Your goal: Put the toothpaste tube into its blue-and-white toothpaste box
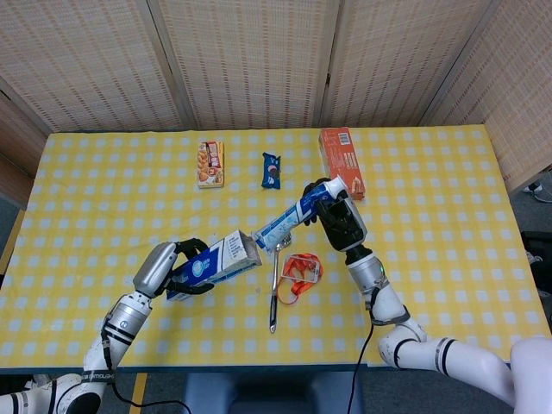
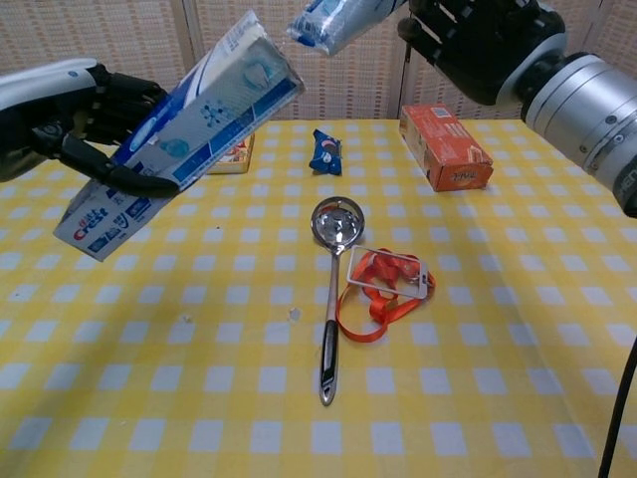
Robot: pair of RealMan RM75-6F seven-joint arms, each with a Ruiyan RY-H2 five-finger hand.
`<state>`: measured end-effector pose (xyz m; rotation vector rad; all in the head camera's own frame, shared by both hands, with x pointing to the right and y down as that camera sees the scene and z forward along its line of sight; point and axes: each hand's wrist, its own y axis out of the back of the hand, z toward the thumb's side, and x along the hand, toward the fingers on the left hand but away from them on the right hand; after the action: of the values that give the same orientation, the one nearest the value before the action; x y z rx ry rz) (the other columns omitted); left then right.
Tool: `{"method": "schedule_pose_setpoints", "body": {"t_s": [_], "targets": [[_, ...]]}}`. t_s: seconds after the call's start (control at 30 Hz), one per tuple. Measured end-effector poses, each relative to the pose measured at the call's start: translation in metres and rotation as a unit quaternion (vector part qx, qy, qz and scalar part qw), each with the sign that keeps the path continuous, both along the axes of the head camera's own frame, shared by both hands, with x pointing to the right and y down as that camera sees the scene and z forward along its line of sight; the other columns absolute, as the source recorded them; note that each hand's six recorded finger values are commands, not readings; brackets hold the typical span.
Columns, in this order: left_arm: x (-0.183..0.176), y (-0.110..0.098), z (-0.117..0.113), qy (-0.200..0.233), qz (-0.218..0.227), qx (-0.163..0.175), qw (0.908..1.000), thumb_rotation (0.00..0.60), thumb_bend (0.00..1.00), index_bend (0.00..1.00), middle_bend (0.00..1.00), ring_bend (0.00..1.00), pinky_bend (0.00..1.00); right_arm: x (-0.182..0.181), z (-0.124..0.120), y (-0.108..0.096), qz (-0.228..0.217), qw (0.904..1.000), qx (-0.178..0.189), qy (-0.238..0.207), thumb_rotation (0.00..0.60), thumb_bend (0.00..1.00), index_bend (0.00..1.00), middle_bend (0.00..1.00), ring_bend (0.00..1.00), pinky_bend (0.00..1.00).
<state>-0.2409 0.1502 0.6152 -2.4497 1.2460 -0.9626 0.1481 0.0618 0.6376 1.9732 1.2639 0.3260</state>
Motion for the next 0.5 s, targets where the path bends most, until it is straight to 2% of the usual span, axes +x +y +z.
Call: {"method": "schedule_pose_setpoints", "body": {"t_s": [0.27, 0.5], "targets": [[0.009, 0.001, 0.003, -0.014, 0.015, 0.008, 0.9998, 0.600, 0.16, 0.58, 0.73, 0.54, 0.50, -0.016, 0.009, 0.004, -0.006, 0.9996, -0.019, -0.021, 0.600, 0.42, 0.86, 0.79, 0.71, 0.67], [0.005, -0.002, 0.006, -0.017, 0.007, 0.005, 0.9998, 0.600, 0.16, 0.58, 0.73, 0.54, 0.50, -0.017, 0.009, 0.006, -0.010, 0.9994, -0.019, -0.027, 0.600, 0.42, 0.86, 0.79, 0.72, 0.67]]}}
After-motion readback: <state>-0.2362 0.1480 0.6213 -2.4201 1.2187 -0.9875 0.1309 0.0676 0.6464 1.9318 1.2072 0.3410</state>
